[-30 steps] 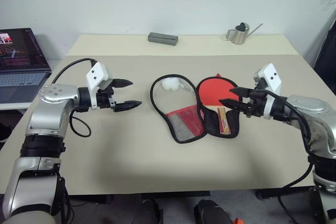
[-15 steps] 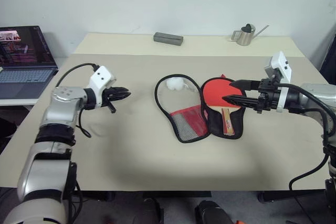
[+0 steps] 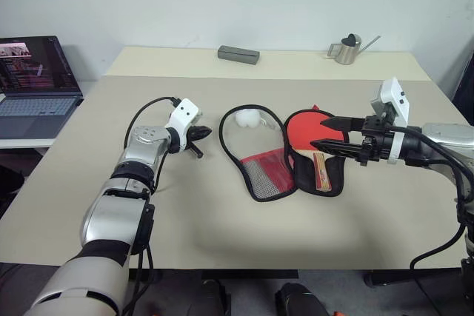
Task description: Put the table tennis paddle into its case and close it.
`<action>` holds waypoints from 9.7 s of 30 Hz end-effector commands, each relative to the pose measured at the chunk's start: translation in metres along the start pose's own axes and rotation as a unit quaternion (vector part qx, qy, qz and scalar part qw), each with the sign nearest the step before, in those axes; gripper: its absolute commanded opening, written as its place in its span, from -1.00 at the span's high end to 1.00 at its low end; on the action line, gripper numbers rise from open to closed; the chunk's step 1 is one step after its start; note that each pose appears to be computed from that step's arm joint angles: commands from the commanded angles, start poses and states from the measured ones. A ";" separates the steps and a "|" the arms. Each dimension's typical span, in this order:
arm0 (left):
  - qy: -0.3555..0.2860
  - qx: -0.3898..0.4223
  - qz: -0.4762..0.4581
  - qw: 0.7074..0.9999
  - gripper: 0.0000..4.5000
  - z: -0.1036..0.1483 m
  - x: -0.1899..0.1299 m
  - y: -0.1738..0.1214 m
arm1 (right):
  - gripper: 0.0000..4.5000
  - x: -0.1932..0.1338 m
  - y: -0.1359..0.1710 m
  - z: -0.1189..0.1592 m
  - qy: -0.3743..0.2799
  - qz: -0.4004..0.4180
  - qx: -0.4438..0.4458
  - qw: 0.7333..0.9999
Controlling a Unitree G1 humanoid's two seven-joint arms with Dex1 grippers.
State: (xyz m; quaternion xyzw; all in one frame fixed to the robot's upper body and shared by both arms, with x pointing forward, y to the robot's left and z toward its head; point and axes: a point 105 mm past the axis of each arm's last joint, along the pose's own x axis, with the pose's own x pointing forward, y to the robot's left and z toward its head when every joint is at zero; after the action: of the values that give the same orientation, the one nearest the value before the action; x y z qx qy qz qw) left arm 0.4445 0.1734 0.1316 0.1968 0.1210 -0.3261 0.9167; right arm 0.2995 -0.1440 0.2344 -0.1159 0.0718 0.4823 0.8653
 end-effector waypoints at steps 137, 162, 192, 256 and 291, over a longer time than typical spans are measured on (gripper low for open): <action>-0.113 0.125 -0.324 0.931 1.00 0.100 -0.081 -0.106 | 0.46 0.040 -0.068 -0.127 0.072 -0.220 0.379 0.896; -0.093 0.130 -0.340 0.927 1.00 0.092 -0.095 -0.109 | 0.99 0.023 -0.029 -0.132 0.109 -0.197 0.437 0.870; -0.064 0.135 -0.469 0.871 1.00 0.065 -0.124 -0.158 | 0.99 -0.024 0.034 -0.154 0.250 -0.092 0.384 0.884; -0.116 0.054 -0.201 0.971 1.00 0.071 -0.107 -0.069 | -0.99 0.007 0.005 -0.058 0.002 -0.058 -0.013 0.998; -0.101 -0.075 -0.085 0.988 -0.14 0.088 0.002 -0.064 | -1.00 0.072 0.003 -0.131 0.035 -0.046 0.037 0.998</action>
State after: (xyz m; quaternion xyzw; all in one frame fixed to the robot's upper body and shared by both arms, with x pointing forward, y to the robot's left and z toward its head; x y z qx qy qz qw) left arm 0.4087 0.0906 0.1795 0.0654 0.0901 -0.4163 0.9024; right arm 0.3356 -0.1212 0.0926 -0.1021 0.1118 0.4324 0.8889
